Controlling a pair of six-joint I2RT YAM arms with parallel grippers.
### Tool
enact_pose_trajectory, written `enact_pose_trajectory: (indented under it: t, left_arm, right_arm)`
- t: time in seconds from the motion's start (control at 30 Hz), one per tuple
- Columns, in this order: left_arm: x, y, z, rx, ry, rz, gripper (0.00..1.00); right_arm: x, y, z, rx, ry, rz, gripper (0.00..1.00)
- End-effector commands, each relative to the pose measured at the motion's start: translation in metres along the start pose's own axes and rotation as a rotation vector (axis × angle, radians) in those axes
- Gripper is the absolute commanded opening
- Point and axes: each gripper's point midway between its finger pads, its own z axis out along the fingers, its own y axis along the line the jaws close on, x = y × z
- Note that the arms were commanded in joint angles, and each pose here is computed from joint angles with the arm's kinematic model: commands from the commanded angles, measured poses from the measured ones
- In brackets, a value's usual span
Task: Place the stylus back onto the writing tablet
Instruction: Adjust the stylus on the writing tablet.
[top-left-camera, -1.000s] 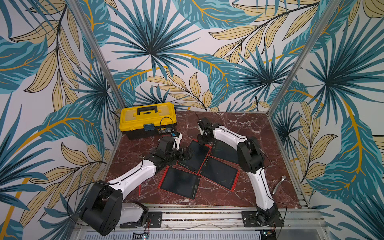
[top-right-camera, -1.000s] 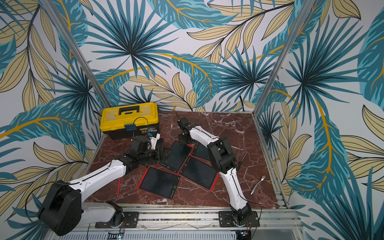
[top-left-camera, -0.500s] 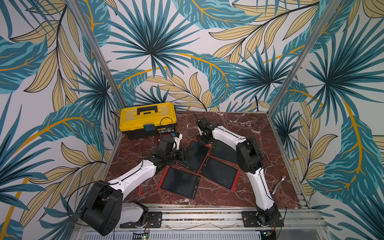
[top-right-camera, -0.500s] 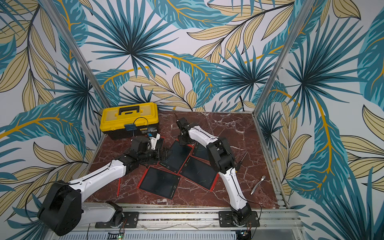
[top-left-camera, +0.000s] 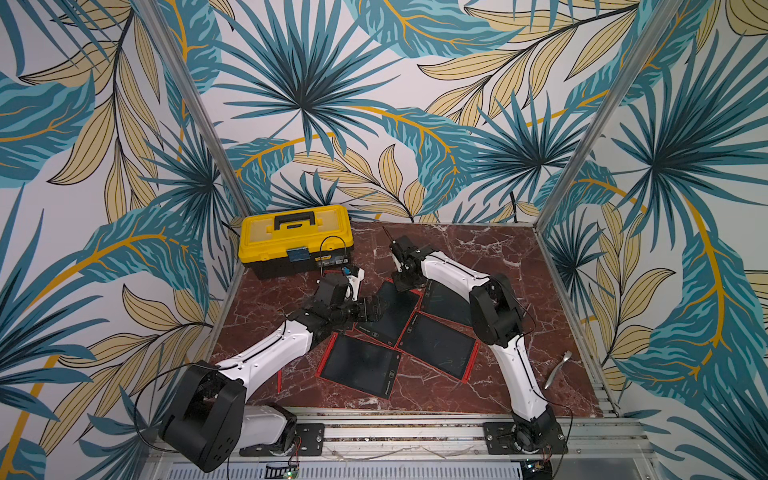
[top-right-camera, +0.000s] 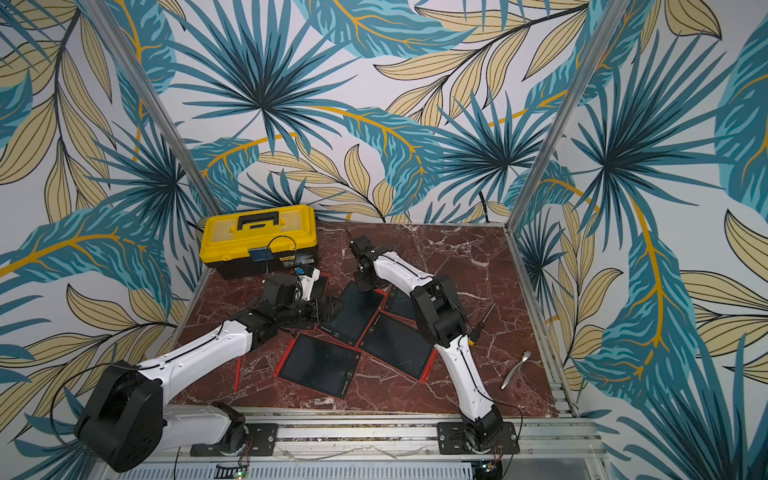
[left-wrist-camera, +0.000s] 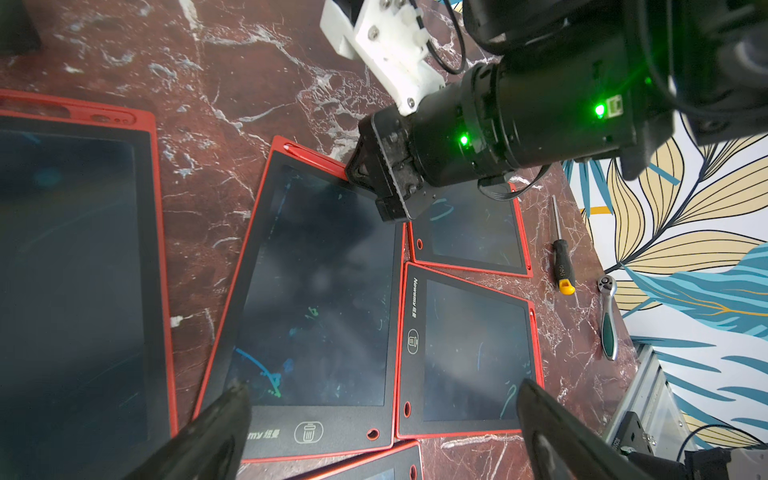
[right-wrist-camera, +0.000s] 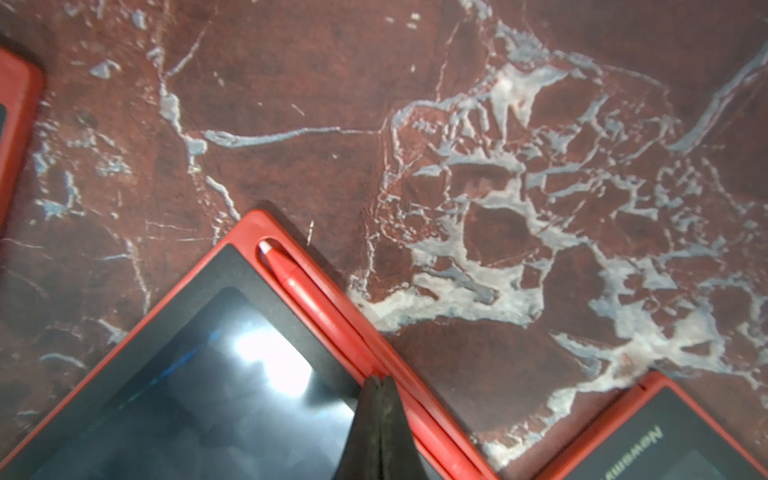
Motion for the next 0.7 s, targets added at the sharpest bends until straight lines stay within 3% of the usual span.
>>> enact_pose_trajectory:
  t: [0.0, 0.17, 0.3, 0.4, 0.67]
  left_arm:
    - [0.002, 0.000, -0.007, 0.000, -0.025, -0.005, 1.00]
    - [0.003, 0.006, -0.014, -0.044, -0.025, -0.051, 1.00]
    - [0.013, 0.037, -0.028, -0.236, 0.010, -0.132, 1.00]
    - [0.019, 0.054, -0.040, -0.334, 0.018, -0.184, 1.00]
    - [0.042, 0.101, -0.069, -0.560, 0.050, -0.356, 0.98]
  right_arm:
    - [0.071, -0.001, 0.041, 0.032, 0.254, -0.052, 0.00]
    - [0.044, 0.004, 0.022, 0.001, 0.153, -0.032, 0.00]
    - [0.007, 0.018, -0.020, -0.082, 0.023, -0.003, 0.00]
    - [-0.006, 0.026, -0.050, -0.148, -0.050, 0.029, 0.10]
    - [0.014, 0.032, -0.113, -0.267, -0.138, 0.053, 0.26]
